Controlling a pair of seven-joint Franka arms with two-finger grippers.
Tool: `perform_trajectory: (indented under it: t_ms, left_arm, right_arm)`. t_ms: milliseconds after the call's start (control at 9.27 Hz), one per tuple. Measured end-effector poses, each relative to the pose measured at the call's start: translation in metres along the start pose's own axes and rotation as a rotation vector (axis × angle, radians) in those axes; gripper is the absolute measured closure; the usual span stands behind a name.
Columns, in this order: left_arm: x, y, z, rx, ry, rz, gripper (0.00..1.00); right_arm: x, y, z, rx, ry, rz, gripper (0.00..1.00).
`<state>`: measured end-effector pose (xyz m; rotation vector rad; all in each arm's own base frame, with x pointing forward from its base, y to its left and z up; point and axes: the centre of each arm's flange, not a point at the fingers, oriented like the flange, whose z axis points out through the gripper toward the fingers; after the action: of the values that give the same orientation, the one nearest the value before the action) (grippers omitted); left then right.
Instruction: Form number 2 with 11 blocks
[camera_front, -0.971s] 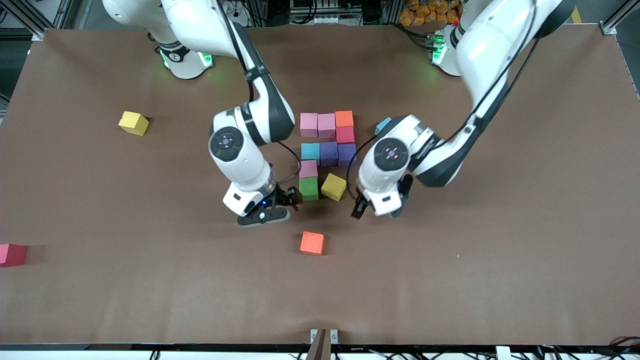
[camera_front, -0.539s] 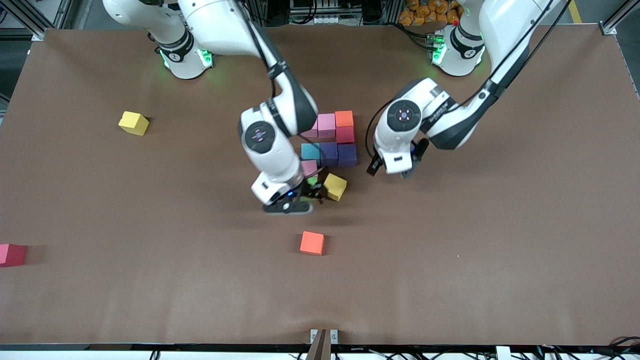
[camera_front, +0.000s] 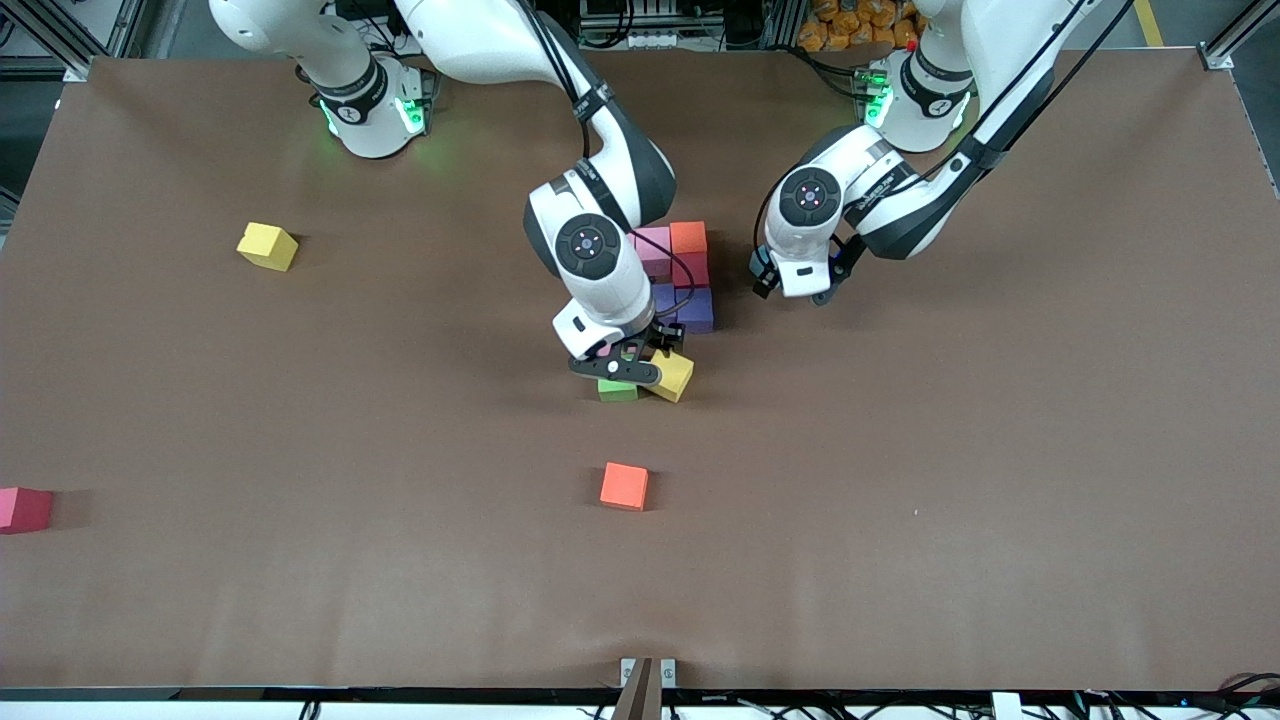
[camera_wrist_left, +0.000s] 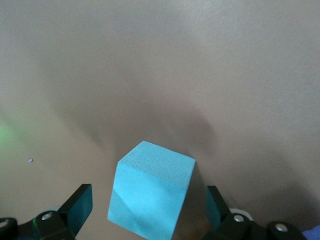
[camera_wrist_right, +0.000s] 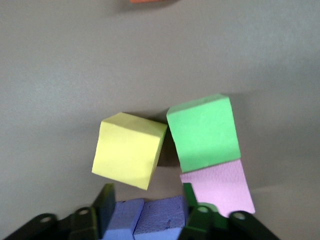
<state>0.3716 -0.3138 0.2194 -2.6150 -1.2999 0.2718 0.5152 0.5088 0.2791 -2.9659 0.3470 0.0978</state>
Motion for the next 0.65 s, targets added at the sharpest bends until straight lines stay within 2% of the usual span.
perform_trajectory:
  t_ms: [216, 324, 431, 647]
  left_arm:
    - [-0.012, -0.009, 0.011, -0.008, -0.009, 0.025, 0.0]
    - [-0.017, -0.014, 0.018, -0.017, -0.013, 0.037, 0.0]
    - [-0.018, -0.016, 0.022, -0.025, -0.017, 0.042, 0.0]
    - [-0.019, -0.017, 0.024, -0.048, -0.015, 0.056, 0.01]
  right_arm:
    - [-0.018, -0.01, 0.006, -0.005, -0.009, 0.001, 0.82]
    - [-0.022, -0.012, 0.01, -0.009, -0.014, -0.001, 0.86]
    - [-0.022, -0.011, 0.015, -0.015, -0.015, 0.002, 0.82]
    - [-0.022, -0.01, 0.024, -0.02, -0.011, 0.006, 0.83]
